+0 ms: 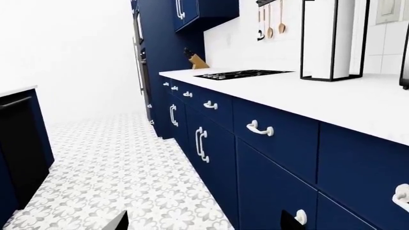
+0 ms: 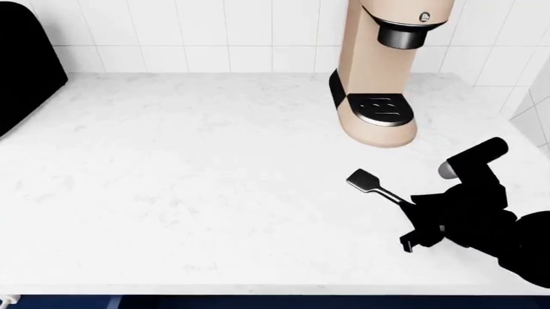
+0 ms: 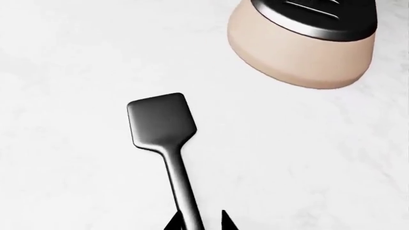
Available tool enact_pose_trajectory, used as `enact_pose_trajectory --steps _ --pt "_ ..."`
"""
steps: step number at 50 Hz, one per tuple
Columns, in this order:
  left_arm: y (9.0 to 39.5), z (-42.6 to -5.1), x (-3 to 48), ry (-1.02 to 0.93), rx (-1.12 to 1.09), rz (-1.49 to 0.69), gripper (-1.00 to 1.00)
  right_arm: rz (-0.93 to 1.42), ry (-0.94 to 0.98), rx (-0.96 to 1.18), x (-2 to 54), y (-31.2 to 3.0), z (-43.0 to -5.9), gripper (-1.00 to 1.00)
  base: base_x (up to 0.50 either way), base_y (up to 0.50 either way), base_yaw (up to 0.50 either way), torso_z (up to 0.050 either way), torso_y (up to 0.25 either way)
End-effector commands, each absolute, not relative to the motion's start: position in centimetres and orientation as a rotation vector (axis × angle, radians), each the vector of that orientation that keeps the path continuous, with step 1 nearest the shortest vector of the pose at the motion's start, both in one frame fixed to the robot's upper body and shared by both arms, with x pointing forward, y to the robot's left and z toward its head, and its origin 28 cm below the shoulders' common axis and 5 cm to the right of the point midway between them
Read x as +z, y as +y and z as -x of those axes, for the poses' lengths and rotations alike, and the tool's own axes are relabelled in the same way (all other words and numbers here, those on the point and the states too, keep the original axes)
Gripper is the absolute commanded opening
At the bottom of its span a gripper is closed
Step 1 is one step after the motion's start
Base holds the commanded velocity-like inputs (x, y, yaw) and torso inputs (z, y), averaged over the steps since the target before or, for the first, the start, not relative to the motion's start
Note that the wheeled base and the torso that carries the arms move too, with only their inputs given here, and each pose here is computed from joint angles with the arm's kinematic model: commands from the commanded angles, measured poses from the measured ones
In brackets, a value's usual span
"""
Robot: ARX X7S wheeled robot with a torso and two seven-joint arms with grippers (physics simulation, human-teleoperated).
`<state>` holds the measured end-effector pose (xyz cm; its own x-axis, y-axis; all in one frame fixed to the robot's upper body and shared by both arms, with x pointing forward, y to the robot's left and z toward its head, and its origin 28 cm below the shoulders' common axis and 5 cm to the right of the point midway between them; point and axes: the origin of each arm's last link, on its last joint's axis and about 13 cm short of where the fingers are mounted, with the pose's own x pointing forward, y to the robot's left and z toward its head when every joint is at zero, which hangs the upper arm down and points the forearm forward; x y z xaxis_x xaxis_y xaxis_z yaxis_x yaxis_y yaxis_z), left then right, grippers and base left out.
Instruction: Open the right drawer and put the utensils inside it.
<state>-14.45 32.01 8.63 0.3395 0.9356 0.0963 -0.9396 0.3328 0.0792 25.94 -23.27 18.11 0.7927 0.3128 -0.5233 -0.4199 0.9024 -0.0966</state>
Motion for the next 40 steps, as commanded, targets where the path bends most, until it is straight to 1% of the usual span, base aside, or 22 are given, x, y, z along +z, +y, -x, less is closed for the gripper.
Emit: enact_pose_trajectory --steps 1,9,11,15,19,26,33,40 --pt "32.0 14.5 8.5 -0.031 1.226 -0.128 1.0 0.13 0.843 0.576 11.8 -21.0 -23.0 -1.0 0.0 0.0 0.0 -0.011 0.0" --pt "32.0 14.4 8.3 -0.027 1.224 -0.127 1.0 0.17 0.821 0.709 13.6 -19.5 -21.4 -1.0 0.0 0.0 0.0 -0.001 0.0" --pt "32.0 14.5 8.2 -0.027 1.225 -0.126 1.0 0.174 0.813 0.812 14.6 -18.5 -20.4 -1.0 0.0 0.0 0.0 -0.005 0.0" --pt "32.0 14.5 8.1 -0.024 1.226 -0.125 1.0 0.193 0.809 0.864 15.2 -17.7 -19.7 -1.0 0.0 0.0 0.0 0.0 0.0" --pt "32.0 14.5 8.0 -0.022 1.227 -0.123 1.0 0.189 0.803 0.866 15.4 -17.5 -19.7 -1.0 0.0 0.0 0.0 -0.003 0.0" --pt "32.1 14.5 8.0 -0.022 1.228 -0.121 1.0 0.193 0.715 0.832 16.4 -17.4 -19.7 -1.0 0.0 0.0 0.0 0.0 0.0" --pt "32.1 14.5 7.8 -0.02 1.226 -0.117 1.0 0.251 0.64 0.853 19.1 -17.1 -18.4 -1.0 0.0 0.0 0.0 -0.001 0.0" --pt "32.3 14.7 7.5 -0.015 1.231 -0.11 1.0 0.364 0.559 0.909 21.6 -15.8 -16.3 -1.0 0.0 0.0 0.0 0.0 0.0"
